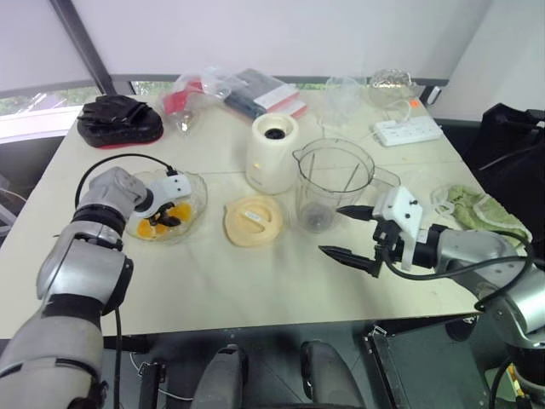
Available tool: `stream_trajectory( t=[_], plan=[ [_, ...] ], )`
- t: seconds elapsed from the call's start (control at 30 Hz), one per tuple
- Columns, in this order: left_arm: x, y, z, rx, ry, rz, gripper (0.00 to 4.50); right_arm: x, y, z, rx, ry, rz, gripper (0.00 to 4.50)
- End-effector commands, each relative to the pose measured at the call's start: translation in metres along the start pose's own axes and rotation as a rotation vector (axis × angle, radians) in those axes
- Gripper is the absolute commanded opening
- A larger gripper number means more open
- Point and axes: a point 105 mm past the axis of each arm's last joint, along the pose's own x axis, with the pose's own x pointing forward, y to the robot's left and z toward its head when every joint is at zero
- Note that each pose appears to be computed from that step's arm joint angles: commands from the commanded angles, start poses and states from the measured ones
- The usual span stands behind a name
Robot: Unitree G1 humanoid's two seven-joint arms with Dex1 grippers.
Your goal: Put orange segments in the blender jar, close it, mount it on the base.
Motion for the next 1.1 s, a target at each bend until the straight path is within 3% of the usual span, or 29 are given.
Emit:
stream_trajectory(
  t=[0.03,0.3,0.4,0.67,0.73,0.83,1.1],
  plan=[
    [0.0041,-0.0066,-0.0121,-0.006,0.041,-0.022,2.8,-0.0023,-0.0003,0.0107,-0.041,-0.03,-0.009,4.5],
    [0.001,-0.0051,-0.0134,-0.025,0.036,-0.025,2.8,-0.0011,-0.0017,0.0109,-0.041,-0.032,-0.01,4.5],
    [0.0004,-0.004,-0.0142,-0.027,0.039,-0.018,1.96,0.0,-0.0015,0.0109,-0.04,-0.033,-0.007,4.5],
    [-0.0005,-0.0042,-0.0136,-0.055,0.022,-0.025,1.96,0.0002,-0.0031,0.011,-0.041,-0.033,-0.009,4.5],
    [-0.0009,-0.0041,-0.0142,-0.064,0.019,-0.024,1.36,0.0001,-0.0036,0.0112,-0.042,-0.033,-0.009,4.5],
    [-0.0012,-0.0036,-0.0155,-0.067,0.02,-0.019,0.1,0.0001,-0.0042,0.0113,-0.044,-0.033,-0.01,4.5],
    [-0.0058,0.0017,-0.0158,-0.098,-0.002,0.005,0.1,0.0016,-0.0041,0.0113,-0.045,-0.032,-0.004,4.5]
  ],
)
